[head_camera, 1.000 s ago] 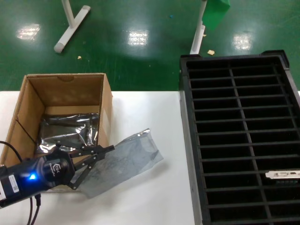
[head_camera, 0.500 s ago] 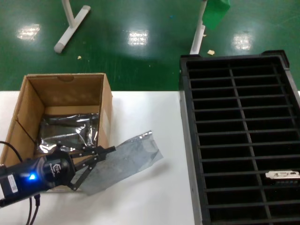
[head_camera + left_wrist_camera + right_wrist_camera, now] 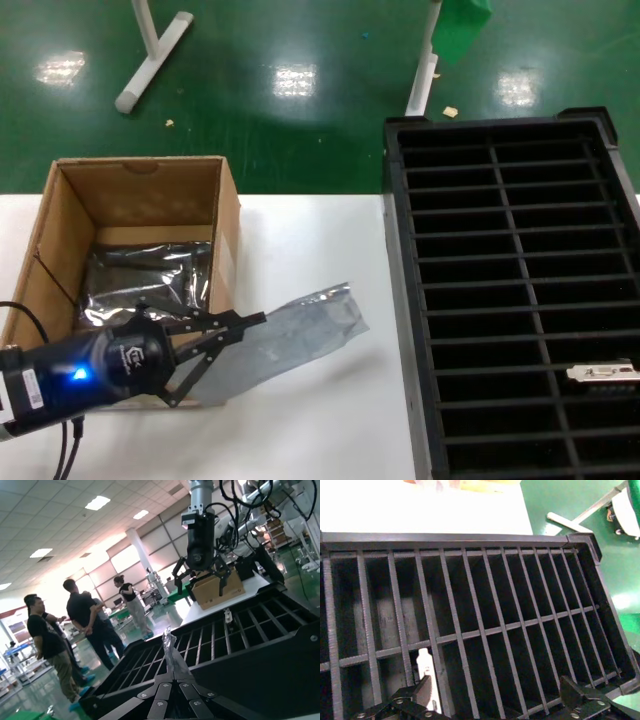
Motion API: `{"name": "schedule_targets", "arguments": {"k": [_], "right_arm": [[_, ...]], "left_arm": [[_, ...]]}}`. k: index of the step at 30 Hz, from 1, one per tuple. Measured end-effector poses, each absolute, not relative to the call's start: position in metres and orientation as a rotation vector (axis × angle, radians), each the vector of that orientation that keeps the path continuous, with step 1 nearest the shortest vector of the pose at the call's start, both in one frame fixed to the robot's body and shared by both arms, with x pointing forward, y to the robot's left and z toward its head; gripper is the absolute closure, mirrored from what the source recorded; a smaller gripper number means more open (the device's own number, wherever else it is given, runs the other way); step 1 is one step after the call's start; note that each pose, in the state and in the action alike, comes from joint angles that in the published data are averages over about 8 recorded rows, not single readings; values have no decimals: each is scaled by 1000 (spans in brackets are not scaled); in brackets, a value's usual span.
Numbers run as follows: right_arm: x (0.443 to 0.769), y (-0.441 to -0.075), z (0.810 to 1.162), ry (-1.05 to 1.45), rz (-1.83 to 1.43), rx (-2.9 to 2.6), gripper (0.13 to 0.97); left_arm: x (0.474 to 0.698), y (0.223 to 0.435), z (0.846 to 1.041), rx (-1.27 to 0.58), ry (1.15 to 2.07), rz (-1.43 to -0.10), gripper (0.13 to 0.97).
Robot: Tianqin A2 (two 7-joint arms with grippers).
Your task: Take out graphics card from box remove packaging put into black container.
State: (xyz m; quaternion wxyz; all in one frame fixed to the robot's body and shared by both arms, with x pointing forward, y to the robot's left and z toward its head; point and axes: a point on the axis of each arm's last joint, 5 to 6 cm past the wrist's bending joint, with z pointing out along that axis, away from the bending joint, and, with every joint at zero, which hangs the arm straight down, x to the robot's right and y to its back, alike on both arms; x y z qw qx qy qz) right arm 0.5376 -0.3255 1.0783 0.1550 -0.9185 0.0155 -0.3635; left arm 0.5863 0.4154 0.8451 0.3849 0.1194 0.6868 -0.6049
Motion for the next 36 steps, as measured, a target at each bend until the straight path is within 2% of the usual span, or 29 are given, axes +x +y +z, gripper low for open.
{"name": "schedule_targets", "arguments": {"k": [10, 18, 26, 36], "right_arm": [[538, -325, 1079, 34, -1036, -2640, 154], [538, -325, 1079, 34, -1036, -2641, 133], [538, -325, 1079, 33, -1036, -2641, 130], [538, -325, 1079, 34, -1036, -2641, 130]], "left_arm": [[594, 384, 849, 400, 1747, -1640, 955], [601, 364, 845, 496, 1775, -1641, 954], [609, 358, 843, 548, 1797, -1589, 945], [610, 363, 840, 522, 1782, -1531, 851]]}}
